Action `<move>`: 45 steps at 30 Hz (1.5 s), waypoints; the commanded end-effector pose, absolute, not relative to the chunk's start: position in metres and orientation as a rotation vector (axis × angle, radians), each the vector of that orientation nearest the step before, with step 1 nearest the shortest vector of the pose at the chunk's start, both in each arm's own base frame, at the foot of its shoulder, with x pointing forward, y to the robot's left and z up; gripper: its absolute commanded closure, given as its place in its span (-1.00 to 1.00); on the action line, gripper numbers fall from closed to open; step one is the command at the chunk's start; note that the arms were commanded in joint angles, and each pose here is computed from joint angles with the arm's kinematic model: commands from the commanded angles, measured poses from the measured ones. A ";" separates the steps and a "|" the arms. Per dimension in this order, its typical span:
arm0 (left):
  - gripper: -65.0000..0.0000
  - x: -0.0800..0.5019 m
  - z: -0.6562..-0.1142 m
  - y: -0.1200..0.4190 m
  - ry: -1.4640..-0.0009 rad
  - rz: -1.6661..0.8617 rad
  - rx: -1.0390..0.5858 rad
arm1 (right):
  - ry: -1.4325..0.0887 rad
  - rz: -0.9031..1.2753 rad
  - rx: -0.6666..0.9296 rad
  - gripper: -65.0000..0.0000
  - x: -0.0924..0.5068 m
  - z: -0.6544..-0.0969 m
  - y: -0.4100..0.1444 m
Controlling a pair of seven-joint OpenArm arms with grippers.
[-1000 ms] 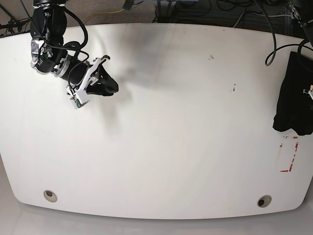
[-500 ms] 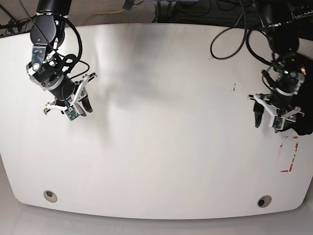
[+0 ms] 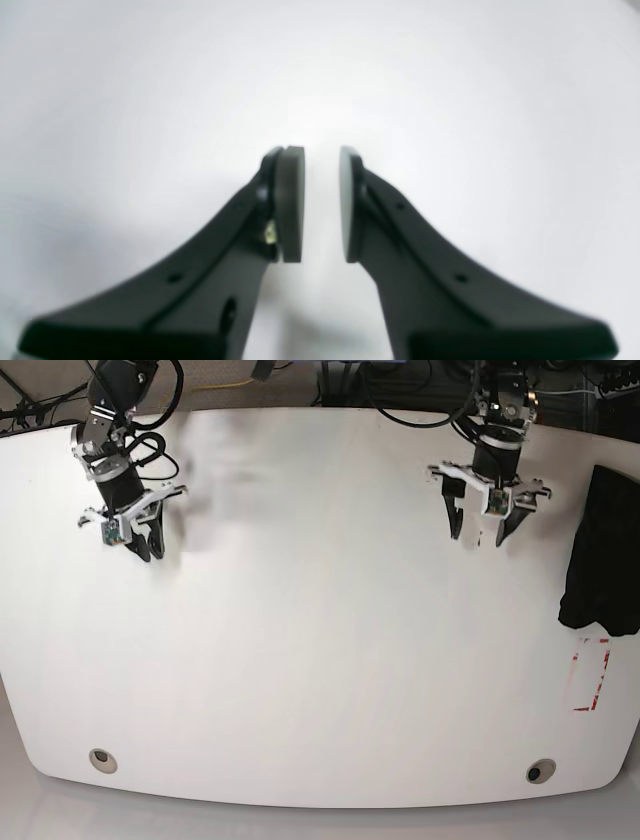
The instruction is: Fold the T-shirt properly
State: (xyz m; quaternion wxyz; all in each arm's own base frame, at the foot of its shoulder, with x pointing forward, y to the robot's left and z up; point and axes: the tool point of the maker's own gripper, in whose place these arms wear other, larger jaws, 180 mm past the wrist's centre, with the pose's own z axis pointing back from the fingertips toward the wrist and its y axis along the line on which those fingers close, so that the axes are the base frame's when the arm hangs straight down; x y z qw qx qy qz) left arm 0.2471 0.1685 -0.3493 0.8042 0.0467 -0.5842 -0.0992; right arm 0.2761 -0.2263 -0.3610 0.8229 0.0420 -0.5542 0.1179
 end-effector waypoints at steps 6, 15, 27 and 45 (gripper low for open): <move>-0.15 0.152 -0.351 0.152 -1.161 -0.168 0.056 | -1.055 0.148 0.164 0.66 0.181 -0.386 -0.230; 0.19 0.051 -0.370 0.152 -1.000 -0.151 0.033 | -0.824 -0.030 0.253 0.66 0.059 -0.411 -0.223; 0.21 -0.054 -0.478 0.163 -0.737 -0.081 -0.007 | -0.508 -0.175 0.263 0.67 -0.049 -0.490 -0.212; 0.20 -0.068 -0.619 0.187 -0.369 0.012 -0.004 | -0.224 -0.165 0.340 0.67 -0.043 -0.607 -0.166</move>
